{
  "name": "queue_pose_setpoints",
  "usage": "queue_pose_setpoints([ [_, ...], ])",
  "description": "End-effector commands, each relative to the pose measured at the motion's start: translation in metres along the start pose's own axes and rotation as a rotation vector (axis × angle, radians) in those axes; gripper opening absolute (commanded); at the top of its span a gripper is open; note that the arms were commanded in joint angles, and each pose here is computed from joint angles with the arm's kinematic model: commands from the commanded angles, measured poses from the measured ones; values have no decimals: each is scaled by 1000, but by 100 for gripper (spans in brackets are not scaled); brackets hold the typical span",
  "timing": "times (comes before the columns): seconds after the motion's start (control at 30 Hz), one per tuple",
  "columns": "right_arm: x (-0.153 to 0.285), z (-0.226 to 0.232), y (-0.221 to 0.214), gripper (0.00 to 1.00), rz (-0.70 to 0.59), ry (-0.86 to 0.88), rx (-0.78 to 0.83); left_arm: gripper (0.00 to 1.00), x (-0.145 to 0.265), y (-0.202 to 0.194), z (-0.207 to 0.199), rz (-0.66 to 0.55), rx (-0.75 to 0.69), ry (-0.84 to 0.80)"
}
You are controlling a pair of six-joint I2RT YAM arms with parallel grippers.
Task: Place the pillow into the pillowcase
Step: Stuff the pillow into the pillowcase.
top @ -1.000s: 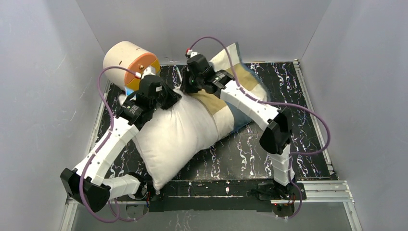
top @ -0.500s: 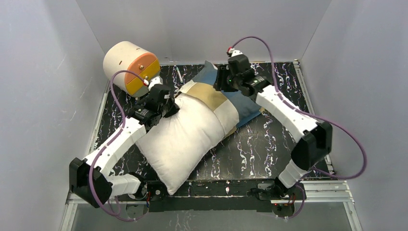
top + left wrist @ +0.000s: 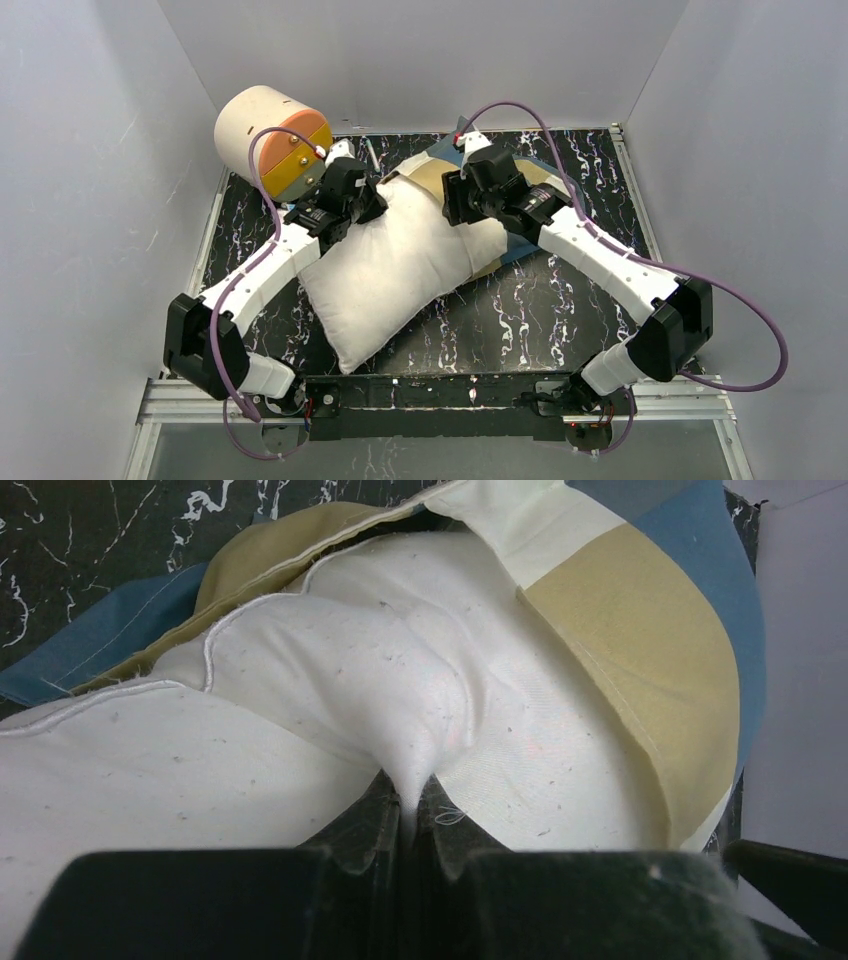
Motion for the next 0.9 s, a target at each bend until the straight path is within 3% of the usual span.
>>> queue_pose_setpoints([
  [0.0,5,-14,-6,58,-13,-137,46,0,-3,34,-39,-101,46,-133],
  [0.1,-3,-22,-8,54,-27,-195,67,0,-15,35,-47,-105,63,-161],
  [0.17,-10,-32,-4,45,-56,-255,97,0,-24,33,-52,-96,79,-180],
  [0.37,-28,-40,10,2,-77,-322,183,0,-30,30,-58,-74,102,-200],
  [0.53,-24,-38,18,1,-76,-325,196,0,-33,31,-59,-73,92,-200],
  [0.63,-15,-38,12,4,-63,-316,177,3,-33,32,-57,-56,16,-181],
  [0.73,-10,-37,0,23,-42,-284,165,26,-26,35,-49,-25,-91,-118],
  [0.87,-7,-42,-10,33,-36,-285,183,50,-2,32,-44,-10,-125,-127],
])
Point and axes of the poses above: each gripper's point midway between its finger pads, its own x axis back along the fingers, its own z axis along the line the jaws close on, y = z × x, the point moved 2 cm from there along x, back along the fingers, and after that the axes turned 5 degrees about -x, right-handed, at the moved point
